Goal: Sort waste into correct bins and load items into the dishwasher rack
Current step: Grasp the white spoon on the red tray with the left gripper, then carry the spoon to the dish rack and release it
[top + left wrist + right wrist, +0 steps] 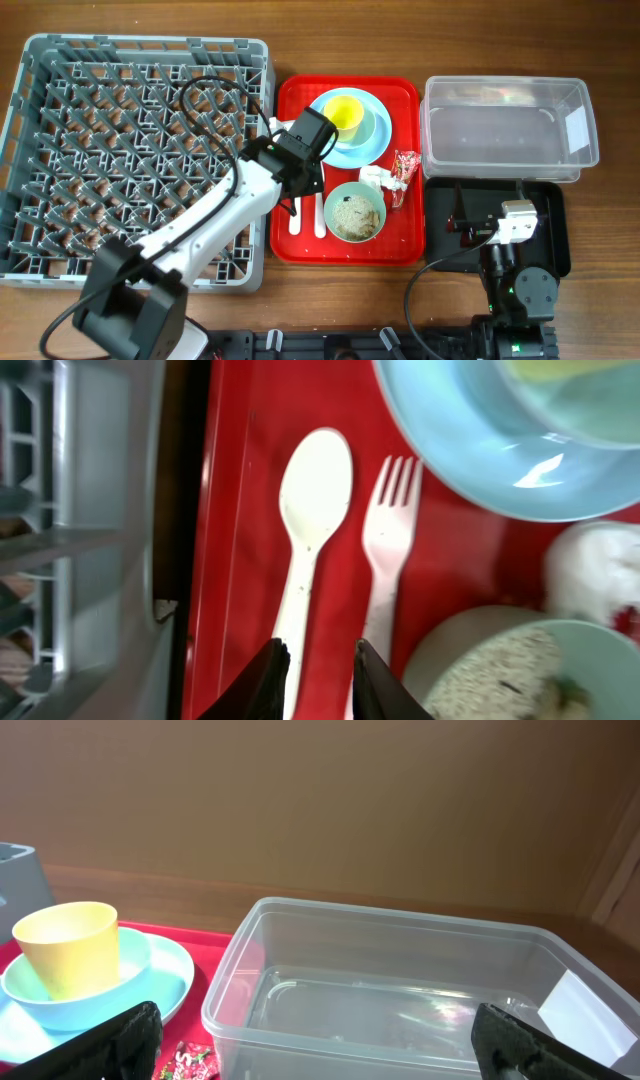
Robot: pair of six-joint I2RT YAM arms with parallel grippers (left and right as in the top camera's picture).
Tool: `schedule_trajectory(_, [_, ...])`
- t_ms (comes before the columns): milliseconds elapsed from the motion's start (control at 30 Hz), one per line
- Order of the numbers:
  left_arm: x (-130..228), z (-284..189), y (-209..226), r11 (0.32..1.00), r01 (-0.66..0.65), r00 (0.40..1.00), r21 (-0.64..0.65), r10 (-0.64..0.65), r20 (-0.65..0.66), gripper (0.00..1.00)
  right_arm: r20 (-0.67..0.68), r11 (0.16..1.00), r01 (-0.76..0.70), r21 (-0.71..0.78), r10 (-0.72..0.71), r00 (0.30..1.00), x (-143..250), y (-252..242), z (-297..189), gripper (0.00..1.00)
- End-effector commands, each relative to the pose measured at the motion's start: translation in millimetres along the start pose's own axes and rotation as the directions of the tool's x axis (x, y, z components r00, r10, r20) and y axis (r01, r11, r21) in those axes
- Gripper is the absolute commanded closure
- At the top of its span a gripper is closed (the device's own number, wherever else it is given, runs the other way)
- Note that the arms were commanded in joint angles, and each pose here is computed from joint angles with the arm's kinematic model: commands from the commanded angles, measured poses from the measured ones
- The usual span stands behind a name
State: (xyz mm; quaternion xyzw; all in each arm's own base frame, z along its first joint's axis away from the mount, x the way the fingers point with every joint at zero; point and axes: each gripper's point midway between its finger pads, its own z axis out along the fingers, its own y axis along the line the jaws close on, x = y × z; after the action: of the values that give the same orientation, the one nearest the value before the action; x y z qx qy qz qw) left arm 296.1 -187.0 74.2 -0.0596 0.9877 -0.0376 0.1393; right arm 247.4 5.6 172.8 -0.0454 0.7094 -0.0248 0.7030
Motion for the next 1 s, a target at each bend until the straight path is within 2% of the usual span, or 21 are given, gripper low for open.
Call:
schedule_trajectory(0, [11, 26, 9, 0.998, -0.016, 0.999, -0.068, 0.013, -0.037, 0.78, 0.002, 1.000, 0.005, -0.003, -0.005, 1.000, 0, 0, 0, 0.00])
schedule_trajectory(500, [26, 83, 11, 0.990, -0.041, 0.994, -0.133, 0.026, -0.111, 0.74, 0.002, 1.000, 0.005, -0.003, -0.005, 1.000, 0, 0, 0, 0.00])
schedule_trajectory(667, [24, 86, 9, 0.991, -0.039, 0.994, -0.126, 0.026, -0.102, 0.90, 0.002, 1.000, 0.005, -0.003, -0.005, 1.000, 0, 0, 0, 0.00])
schedule_trajectory(733, [18, 82, 4, 0.993, -0.049, 0.996, -0.109, 0.040, -0.085, 0.96, 0.002, 1.000, 0.005, -0.003, -0.005, 1.000, 0, 0, 0, 0.00])
schedule_trajectory(867, [-6, 52, -12, 0.991, -0.119, 0.993, -0.055, 0.118, -0.028, 0.96, 0.002, 1.000, 0.005, -0.003, -0.005, 1.000, 0, 0, 0, 0.00])
schedule_trajectory(967, [-24, 13, -22, 0.993, -0.115, 0.993, -0.018, 0.116, 0.025, 0.96, 0.002, 1.000, 0.006, -0.003, -0.006, 1.000, 0, 0, 0, 0.00])
